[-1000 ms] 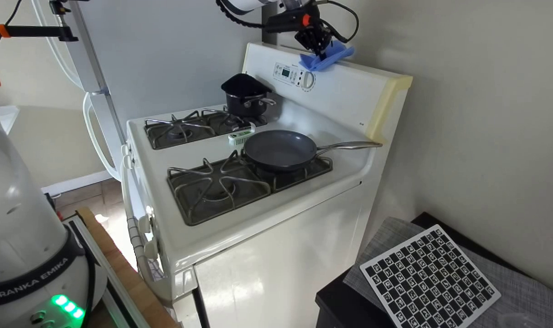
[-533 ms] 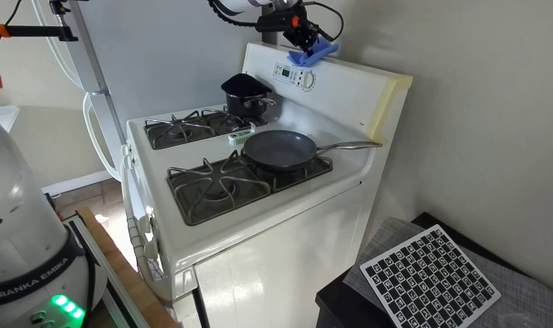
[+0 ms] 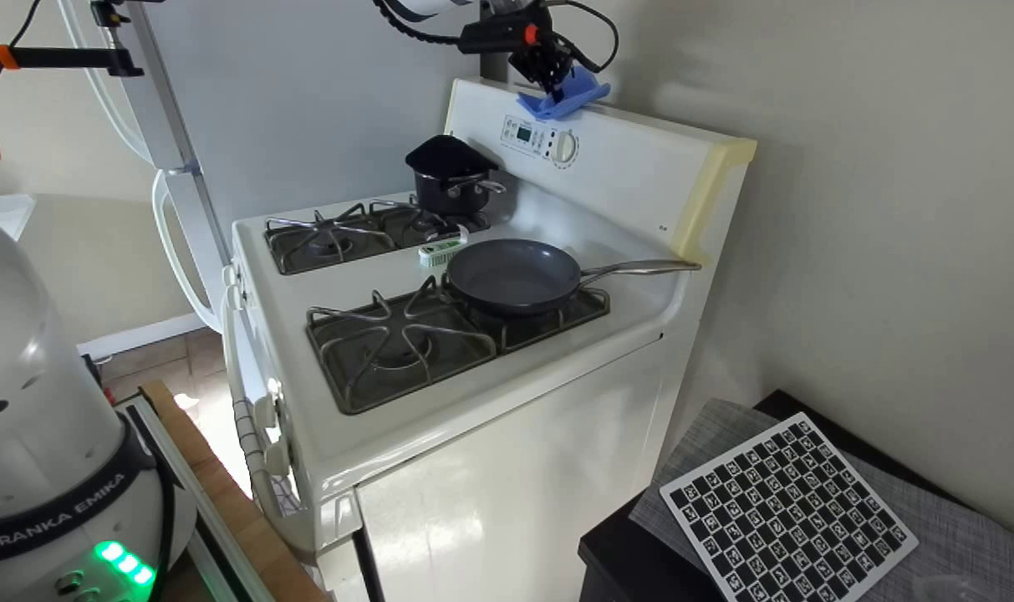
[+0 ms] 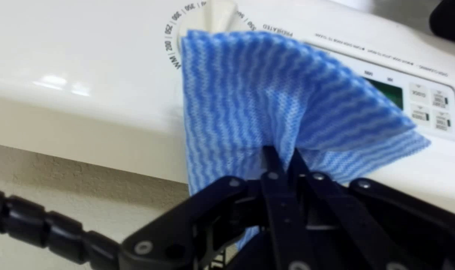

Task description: Lift the blue tower from the stove, use it to wipe the top of the stove and then put it back on the stove

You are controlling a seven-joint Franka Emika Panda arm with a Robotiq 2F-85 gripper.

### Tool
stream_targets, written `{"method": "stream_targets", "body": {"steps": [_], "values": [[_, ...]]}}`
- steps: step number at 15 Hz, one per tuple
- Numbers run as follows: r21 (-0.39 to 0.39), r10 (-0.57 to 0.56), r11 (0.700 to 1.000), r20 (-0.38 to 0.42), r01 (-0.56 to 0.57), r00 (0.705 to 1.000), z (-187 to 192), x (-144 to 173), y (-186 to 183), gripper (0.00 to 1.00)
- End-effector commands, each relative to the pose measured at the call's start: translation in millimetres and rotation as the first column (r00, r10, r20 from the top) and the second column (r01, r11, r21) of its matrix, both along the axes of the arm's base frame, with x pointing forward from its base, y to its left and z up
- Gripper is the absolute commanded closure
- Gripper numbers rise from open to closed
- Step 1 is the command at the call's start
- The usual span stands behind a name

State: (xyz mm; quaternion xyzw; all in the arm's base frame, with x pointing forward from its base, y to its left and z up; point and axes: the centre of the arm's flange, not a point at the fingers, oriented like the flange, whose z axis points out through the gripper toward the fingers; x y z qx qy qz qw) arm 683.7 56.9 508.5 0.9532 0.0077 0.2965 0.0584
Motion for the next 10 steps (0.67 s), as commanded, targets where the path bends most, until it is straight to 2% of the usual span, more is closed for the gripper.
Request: {"method": "stream_targets", "body": {"steps": [1,6,10], "values": [[0.021,0.008,1.0,-0.06,-0.007,0.998,18,-49,17,1.0],[0.022,-0.011,1.0,-0.124,0.014,0.992,39,-99,36,1.0],[0.011,-0.055,0.998,-0.201,0.058,0.978,35,-132,42,1.0]]}}
